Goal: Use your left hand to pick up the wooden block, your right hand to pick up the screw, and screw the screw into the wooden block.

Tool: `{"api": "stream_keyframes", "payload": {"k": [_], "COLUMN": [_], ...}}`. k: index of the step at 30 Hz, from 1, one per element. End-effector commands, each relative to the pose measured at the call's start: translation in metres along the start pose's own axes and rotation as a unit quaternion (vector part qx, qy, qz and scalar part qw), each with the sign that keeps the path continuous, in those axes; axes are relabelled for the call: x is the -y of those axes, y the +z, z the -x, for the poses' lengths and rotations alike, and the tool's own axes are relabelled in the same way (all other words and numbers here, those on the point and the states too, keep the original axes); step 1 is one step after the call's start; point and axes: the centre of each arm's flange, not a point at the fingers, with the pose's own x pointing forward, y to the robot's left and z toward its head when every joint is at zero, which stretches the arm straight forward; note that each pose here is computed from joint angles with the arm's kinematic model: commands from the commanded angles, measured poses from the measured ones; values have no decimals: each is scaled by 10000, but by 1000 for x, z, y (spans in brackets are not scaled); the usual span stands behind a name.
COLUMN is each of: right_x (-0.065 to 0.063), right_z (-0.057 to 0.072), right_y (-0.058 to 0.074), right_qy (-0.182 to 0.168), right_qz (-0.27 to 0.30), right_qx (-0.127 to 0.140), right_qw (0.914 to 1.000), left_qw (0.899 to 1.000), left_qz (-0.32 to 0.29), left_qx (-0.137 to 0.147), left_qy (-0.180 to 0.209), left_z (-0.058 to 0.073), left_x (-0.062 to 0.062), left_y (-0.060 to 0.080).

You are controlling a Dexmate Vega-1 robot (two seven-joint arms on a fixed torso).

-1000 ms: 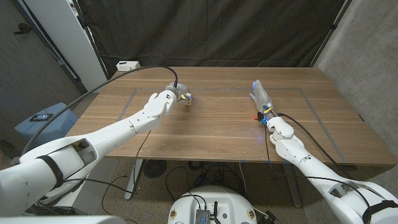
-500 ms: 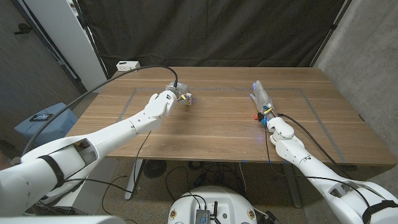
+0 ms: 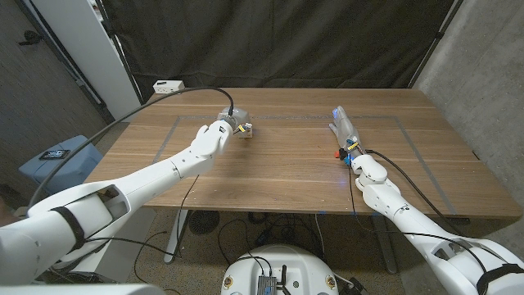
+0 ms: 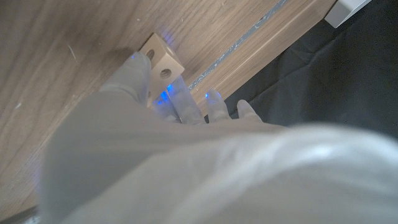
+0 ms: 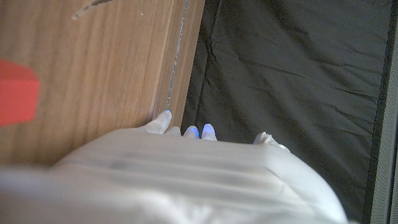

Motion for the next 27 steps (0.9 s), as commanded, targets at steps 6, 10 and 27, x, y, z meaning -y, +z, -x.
{"api": "stream_keyframes", "payload": {"k": [6,10,27], "right_x": [1,1,1], "right_z": [2,4,10], "right_y": [3,4,13], "right_qy": [-8,-11,107], "right_qz": [36,52,133], "right_qx": [38,48,106], "right_qw": [10000,10000,9998], "left_qw": [9983,9968,9859], "left_qz": [520,738,1555], "left_qx": [-4,-40,34], "left_qy": [271,316,615], "left_z": [7,10,20], "left_x": [-8,-11,-21], "left_y": [7,7,12]}}
